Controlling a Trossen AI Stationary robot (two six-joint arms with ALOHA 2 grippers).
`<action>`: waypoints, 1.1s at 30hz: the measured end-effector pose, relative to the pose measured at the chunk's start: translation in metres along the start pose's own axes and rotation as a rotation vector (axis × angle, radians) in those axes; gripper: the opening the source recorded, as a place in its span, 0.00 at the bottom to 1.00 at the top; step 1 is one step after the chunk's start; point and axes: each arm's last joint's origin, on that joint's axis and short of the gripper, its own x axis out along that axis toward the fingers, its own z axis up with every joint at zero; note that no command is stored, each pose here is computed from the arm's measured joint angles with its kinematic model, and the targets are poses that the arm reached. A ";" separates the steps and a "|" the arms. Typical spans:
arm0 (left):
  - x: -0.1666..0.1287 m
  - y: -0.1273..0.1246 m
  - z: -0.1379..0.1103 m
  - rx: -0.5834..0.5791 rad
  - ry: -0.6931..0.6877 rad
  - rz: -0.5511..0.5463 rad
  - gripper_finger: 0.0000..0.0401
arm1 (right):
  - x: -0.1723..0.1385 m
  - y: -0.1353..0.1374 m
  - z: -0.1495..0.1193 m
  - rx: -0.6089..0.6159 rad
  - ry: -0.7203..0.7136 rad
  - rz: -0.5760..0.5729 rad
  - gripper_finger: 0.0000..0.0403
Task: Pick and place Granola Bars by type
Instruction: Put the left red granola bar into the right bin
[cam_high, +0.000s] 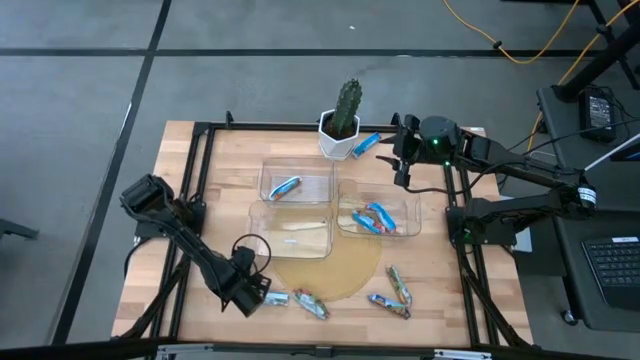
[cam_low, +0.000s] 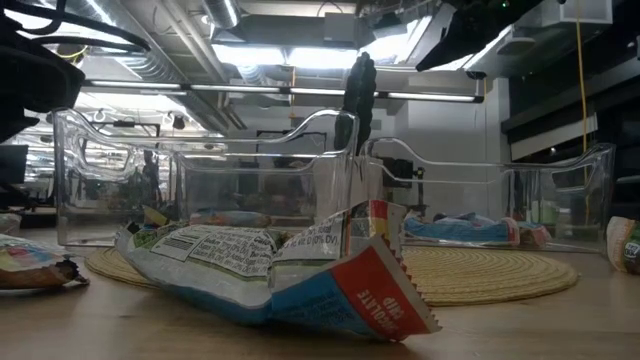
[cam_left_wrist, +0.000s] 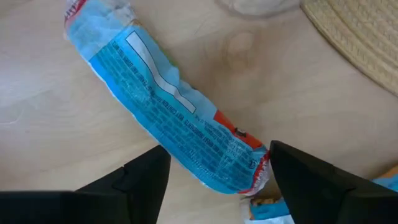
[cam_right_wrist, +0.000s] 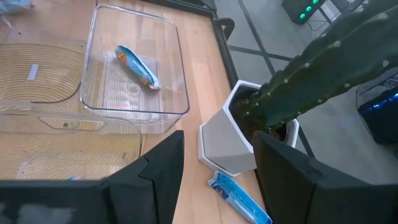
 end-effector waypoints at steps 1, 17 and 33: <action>0.001 0.000 -0.001 0.001 -0.003 0.000 0.65 | 0.000 0.000 0.000 0.001 -0.002 0.003 0.48; -0.017 0.005 -0.012 0.067 0.011 -0.021 0.03 | 0.000 0.000 0.001 0.006 -0.014 0.021 0.48; -0.159 0.051 -0.003 0.241 -0.160 -0.289 0.02 | 0.000 0.000 0.001 0.006 -0.013 0.019 0.48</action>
